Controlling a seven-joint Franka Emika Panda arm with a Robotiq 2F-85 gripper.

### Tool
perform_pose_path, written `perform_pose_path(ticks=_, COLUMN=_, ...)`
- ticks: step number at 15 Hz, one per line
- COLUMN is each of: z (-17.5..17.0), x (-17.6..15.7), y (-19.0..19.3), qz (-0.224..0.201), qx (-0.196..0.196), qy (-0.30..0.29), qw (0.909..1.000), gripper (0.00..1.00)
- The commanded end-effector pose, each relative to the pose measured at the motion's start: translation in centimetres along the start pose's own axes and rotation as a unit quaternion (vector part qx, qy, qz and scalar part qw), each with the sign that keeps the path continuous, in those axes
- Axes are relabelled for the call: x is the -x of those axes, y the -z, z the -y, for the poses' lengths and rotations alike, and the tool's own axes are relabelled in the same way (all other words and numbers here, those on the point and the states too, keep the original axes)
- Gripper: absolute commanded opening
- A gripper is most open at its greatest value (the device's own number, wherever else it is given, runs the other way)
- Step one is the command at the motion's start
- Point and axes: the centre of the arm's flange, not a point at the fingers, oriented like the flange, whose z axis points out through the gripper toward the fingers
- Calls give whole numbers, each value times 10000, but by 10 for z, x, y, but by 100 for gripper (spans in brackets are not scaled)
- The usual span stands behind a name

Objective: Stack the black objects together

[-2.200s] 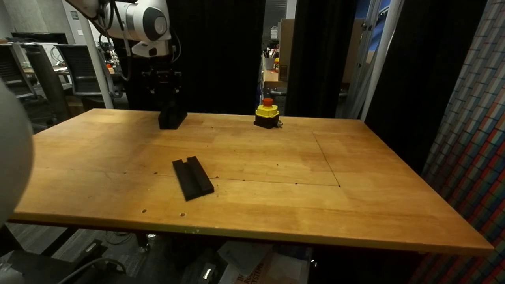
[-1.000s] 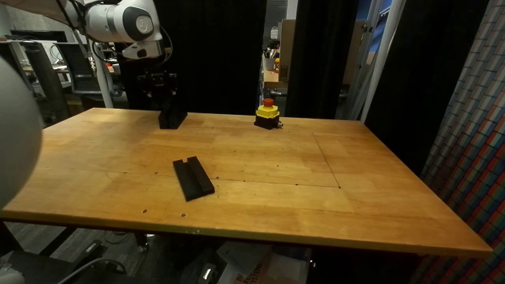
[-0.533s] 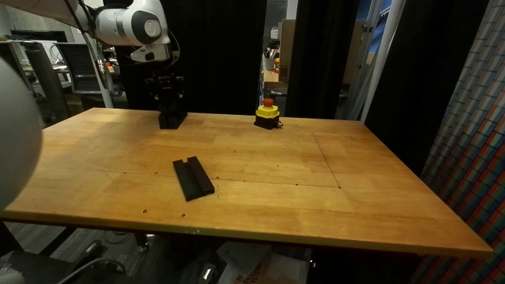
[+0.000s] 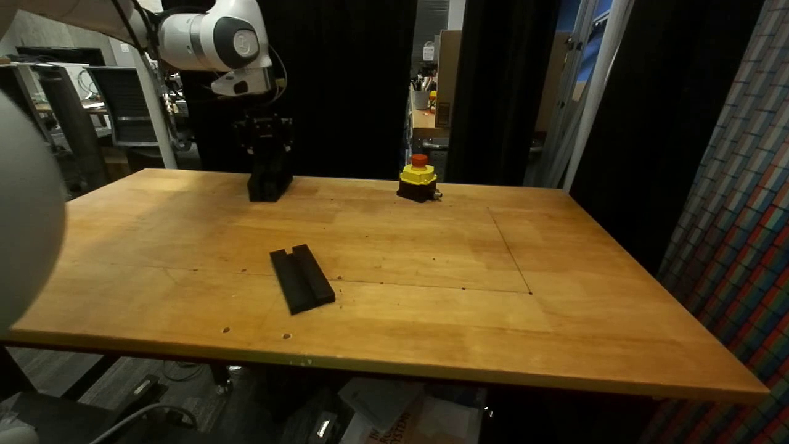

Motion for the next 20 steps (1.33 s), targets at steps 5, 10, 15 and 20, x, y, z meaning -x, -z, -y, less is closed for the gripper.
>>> perform_pose_path(ticks=5, z=-20, x=18, y=7, qz=171, qx=219, qy=132, qw=9995, gripper=45)
perform_pose_path(ticks=10, z=-19, x=15, y=-6, qz=143, qx=426, qy=90, qw=9989, gripper=45)
perform_pose_path(ticks=15, z=-5, x=10, y=-12, qz=81, qx=421, qy=22, qw=9991, gripper=45)
perform_pose_path(ticks=20, z=5, x=8, y=-17, qz=47, qx=404, qy=93, qw=9991, gripper=45)
